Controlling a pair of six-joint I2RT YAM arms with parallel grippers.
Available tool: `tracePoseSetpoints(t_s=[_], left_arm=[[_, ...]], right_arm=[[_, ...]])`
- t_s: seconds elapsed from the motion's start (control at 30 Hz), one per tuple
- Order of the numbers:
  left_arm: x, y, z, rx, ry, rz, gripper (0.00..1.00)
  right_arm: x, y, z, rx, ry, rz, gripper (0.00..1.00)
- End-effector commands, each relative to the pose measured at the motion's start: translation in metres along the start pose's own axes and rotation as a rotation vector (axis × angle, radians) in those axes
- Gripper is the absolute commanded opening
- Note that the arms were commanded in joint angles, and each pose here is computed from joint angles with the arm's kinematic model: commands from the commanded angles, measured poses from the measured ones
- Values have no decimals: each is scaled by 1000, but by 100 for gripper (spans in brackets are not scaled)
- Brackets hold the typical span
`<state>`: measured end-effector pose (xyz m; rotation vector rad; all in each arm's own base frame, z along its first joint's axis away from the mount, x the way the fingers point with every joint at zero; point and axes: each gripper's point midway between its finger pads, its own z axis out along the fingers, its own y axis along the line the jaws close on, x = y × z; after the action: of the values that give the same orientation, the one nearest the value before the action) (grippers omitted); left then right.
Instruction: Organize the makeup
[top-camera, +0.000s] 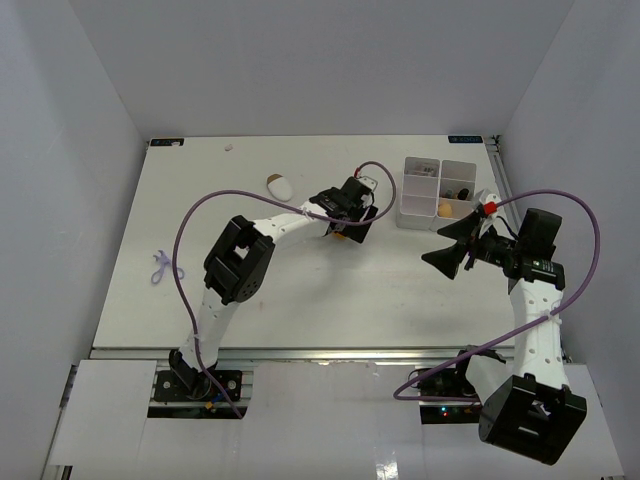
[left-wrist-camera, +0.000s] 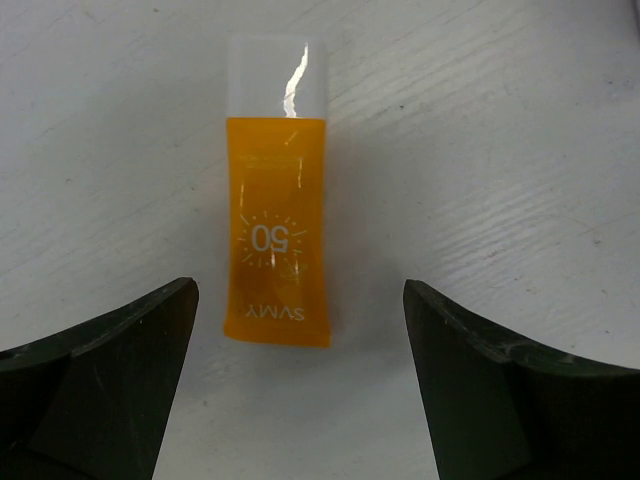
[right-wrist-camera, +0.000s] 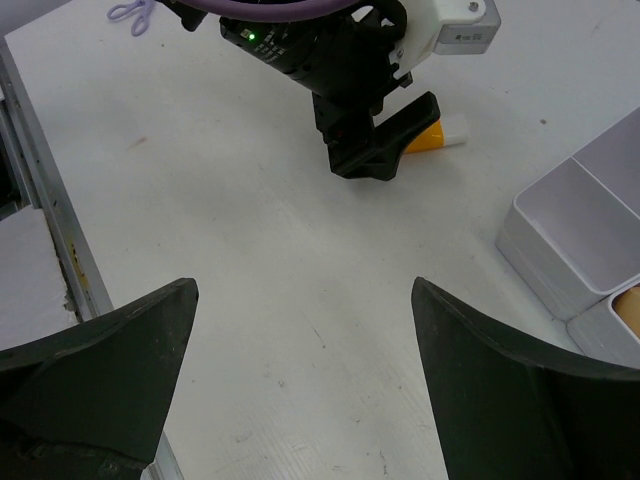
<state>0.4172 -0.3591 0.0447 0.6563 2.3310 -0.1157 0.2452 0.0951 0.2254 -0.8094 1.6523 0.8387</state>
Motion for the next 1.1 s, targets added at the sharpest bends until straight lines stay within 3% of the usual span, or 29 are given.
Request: tracePoseSetpoints(t_s=[0.0, 0.27, 0.4, 0.57, 0.7, 0.93, 1.07], left_arm=[[-39, 19, -15, -29, -74, -3, 93], [-12, 6, 4, 68, 9, 31, 79], [-5, 5, 7, 81, 26, 29, 77], [-5, 3, 6, 106, 27, 17, 66], [-4, -3, 1, 136, 25, -7, 51], [5, -13, -25, 212, -2, -89, 46], [-12, -28, -78, 330, -121, -156, 45]], right_arm=[[-4, 4, -1, -25, -17, -10, 94], [-1, 0, -1, -12, -11, -2, 94], [0, -1, -1, -12, -11, 2, 94], [2, -3, -1, -8, -10, 11, 94], [2, -3, -2, -7, -14, 13, 94], [5, -3, -2, -12, -16, 24, 94], [8, 2, 0, -50, -36, 50, 94]])
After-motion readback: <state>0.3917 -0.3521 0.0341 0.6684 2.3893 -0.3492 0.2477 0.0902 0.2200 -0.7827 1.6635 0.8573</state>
